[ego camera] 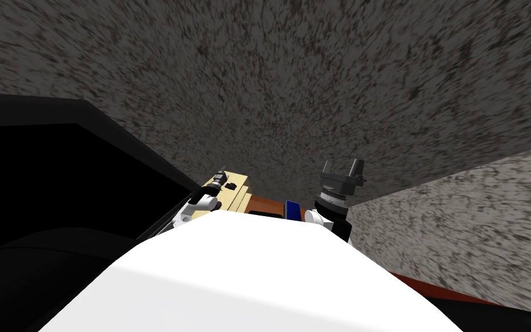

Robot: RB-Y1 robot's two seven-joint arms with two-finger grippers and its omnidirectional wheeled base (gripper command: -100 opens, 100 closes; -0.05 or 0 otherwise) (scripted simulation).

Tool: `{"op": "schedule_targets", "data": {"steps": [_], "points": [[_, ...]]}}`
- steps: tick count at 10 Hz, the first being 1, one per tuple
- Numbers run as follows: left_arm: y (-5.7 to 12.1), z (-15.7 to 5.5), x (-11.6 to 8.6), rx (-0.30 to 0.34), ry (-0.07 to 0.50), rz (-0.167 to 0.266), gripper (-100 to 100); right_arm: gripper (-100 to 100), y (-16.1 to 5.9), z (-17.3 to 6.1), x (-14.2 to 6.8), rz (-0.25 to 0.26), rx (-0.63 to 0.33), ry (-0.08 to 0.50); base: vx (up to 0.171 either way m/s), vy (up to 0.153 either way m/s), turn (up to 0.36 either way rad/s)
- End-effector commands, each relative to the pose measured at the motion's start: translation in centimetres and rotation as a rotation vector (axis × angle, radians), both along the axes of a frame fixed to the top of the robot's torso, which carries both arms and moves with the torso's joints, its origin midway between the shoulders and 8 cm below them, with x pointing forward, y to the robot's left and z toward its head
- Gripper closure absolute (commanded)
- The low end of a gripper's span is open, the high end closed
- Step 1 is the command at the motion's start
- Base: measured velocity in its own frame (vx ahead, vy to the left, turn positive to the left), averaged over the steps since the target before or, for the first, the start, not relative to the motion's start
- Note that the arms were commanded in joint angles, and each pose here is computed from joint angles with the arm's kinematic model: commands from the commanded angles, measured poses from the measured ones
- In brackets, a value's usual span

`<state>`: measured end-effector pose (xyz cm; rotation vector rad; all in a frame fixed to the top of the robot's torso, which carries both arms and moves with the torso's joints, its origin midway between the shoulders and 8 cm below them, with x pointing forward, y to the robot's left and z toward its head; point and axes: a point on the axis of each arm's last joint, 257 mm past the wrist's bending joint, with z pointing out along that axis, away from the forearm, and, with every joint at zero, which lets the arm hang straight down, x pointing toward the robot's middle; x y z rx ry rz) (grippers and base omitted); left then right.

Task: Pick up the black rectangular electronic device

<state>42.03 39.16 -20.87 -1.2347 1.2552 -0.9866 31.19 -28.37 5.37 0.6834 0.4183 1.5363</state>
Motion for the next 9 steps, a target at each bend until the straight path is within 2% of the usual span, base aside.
{"op": "schedule_targets", "data": {"steps": [1, 2, 3, 5, 6, 9], "points": [[1.2, -1.6, 0.2, -0.005, 0.06, 0.01, -100, 0, 0.0, 0.0, 0.0, 0.0, 0.0, 0.0, 0.017, 0.009, -0.001], [1.2, -2.3, 0.1, -0.008, 0.085, 0.011, -100, 0, 0.0, 0.0, 0.0, 0.0, 0.0, 0.0, 0.014, 0.007, -0.002], [2.2, -3.1, 0.1, -0.011, 0.122, 0.019, -100, 0, 0.0, 0.0, 0.0, 0.0, 0.0, 0.0, 0.015, 0.006, -0.001], [2.2, -3.8, 0.0, -0.014, 0.148, 0.02, -100, 0, 0.0, 0.0, 0.0, 0.0, 0.0, 0.0, 0.01, 0.007, -0.001], [3.2, -4.8, 0.0, -0.018, 0.192, 0.028, -100, 0, 0.0, 0.0, 0.0, 0.0, 0.0, 0.0, 0.012, 0.009, -0.002], [4.2, -6.6, -0.4, -0.026, 0.274, 0.036, -100, 0, 0.0, 0.0, 0.0, 0.0, 0.0, 0.0, 0.018, 0.011, -0.003]]}}
